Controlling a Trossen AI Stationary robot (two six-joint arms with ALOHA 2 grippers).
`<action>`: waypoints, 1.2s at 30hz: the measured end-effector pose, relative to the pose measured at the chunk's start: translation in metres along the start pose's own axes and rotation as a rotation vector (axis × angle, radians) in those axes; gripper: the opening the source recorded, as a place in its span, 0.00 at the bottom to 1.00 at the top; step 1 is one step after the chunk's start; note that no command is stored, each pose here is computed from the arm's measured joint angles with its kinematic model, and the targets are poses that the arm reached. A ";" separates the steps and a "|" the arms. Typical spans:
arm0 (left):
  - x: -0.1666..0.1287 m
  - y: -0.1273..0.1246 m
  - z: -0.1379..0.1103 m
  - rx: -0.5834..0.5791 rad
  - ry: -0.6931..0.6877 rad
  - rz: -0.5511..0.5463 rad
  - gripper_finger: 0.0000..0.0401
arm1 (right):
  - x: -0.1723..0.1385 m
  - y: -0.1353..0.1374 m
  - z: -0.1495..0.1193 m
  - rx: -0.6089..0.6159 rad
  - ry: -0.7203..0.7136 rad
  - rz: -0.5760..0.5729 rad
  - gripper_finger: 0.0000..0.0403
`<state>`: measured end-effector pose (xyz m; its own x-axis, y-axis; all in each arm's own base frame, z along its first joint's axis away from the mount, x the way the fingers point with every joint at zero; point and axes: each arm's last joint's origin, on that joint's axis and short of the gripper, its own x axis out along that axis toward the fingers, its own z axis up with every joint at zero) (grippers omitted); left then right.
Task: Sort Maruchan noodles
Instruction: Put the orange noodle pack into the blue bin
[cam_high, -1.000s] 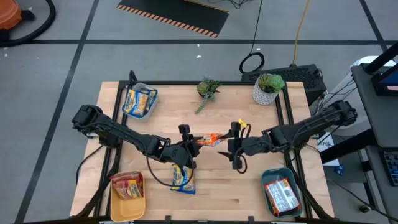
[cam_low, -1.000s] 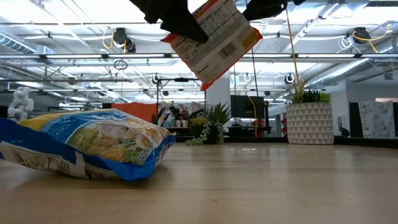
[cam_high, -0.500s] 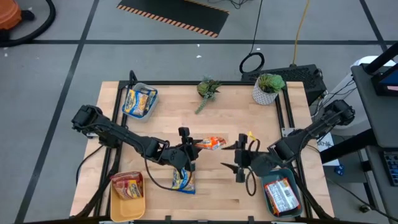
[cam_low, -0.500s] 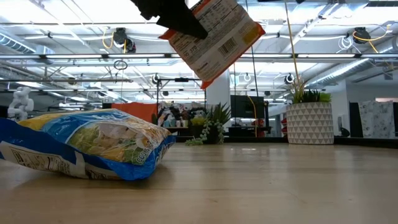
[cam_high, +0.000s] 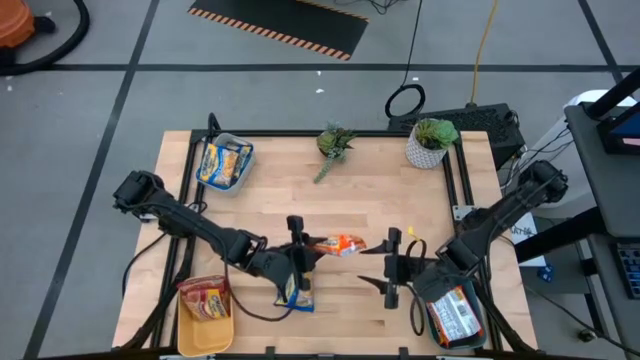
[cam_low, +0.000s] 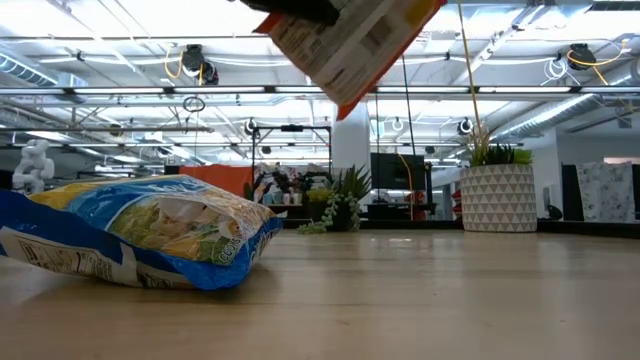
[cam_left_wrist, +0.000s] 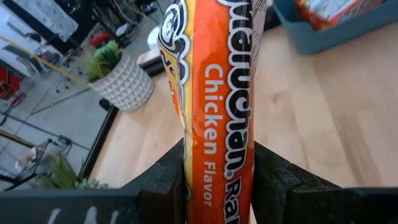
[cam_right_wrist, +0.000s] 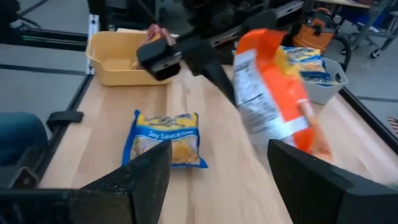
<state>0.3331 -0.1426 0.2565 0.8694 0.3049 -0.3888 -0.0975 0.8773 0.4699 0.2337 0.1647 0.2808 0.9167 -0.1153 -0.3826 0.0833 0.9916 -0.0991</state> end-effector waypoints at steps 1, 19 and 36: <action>-0.001 -0.001 0.001 -0.002 -0.010 -0.001 0.32 | 0.000 0.002 0.000 -0.003 0.000 0.006 0.65; -0.013 -0.009 0.022 -0.258 -0.186 -0.060 0.32 | -0.016 0.022 -0.001 -0.142 0.085 0.005 0.76; -0.016 -0.004 0.033 -0.343 -0.285 0.002 0.32 | -0.049 0.020 -0.009 -0.116 0.157 0.065 0.75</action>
<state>0.3358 -0.1632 0.2872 0.9631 0.2345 -0.1319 -0.2125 0.9637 0.1618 0.1865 0.1897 0.2892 0.8458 -0.0677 -0.5292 -0.0282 0.9848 -0.1712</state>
